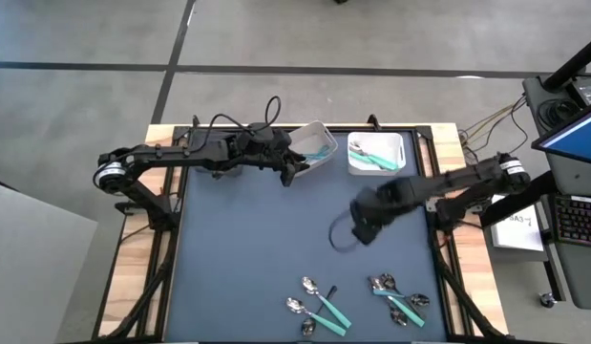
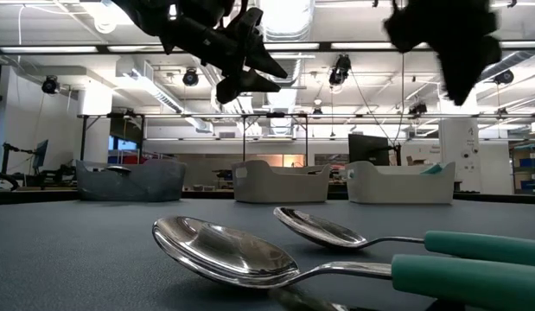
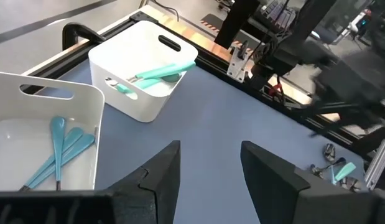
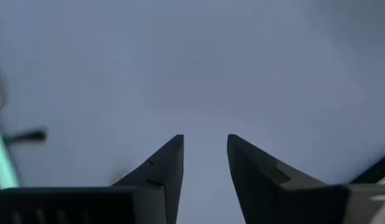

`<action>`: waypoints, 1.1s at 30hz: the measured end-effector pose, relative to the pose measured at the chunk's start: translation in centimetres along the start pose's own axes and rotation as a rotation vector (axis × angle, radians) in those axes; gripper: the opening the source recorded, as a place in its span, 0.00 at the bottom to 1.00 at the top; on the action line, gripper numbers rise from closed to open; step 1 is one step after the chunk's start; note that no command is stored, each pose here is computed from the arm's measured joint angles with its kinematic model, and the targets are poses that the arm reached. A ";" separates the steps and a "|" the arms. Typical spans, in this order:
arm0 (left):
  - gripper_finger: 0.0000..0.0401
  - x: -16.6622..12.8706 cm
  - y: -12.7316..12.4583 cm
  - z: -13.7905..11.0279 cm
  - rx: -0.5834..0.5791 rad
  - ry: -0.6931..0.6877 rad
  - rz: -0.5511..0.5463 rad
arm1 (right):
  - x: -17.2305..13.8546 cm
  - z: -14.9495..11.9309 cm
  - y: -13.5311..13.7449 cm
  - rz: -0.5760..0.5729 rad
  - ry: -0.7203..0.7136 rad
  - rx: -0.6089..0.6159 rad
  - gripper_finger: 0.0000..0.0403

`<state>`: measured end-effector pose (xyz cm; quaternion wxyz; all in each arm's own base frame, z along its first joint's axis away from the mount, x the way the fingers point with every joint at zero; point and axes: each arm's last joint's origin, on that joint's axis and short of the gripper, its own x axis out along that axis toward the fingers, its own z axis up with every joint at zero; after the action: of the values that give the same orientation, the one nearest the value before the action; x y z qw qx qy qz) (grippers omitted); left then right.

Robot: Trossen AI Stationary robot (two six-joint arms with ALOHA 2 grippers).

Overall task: Sort silverware by color (type)
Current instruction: Put the blue spoon into the gray bin

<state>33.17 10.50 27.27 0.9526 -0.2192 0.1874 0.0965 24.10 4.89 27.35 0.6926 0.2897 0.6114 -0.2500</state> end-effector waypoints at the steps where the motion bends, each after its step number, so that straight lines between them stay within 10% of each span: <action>1: 0.37 0.0 0.0 0.0 0.001 -0.001 0.000 | 0.0 -0.9 0.6 0.004 0.004 -0.021 0.28; 12: 0.37 0.0 0.0 0.0 0.000 -0.001 -0.002 | 0.0 -8.1 3.6 0.036 0.034 -0.202 0.21; 23: 0.37 0.0 -1.2 0.2 -0.116 -0.001 -0.149 | 2.1 -9.8 3.6 0.043 0.041 -0.203 0.21; 33: 0.37 0.2 -3.2 -0.3 -0.179 0.028 -0.215 | 5.4 -10.9 4.0 0.165 -0.002 -0.441 0.21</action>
<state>34.08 7.57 28.12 0.9314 -0.3234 0.1667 0.0072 19.95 15.43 21.49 0.7577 0.1802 0.6250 -0.0534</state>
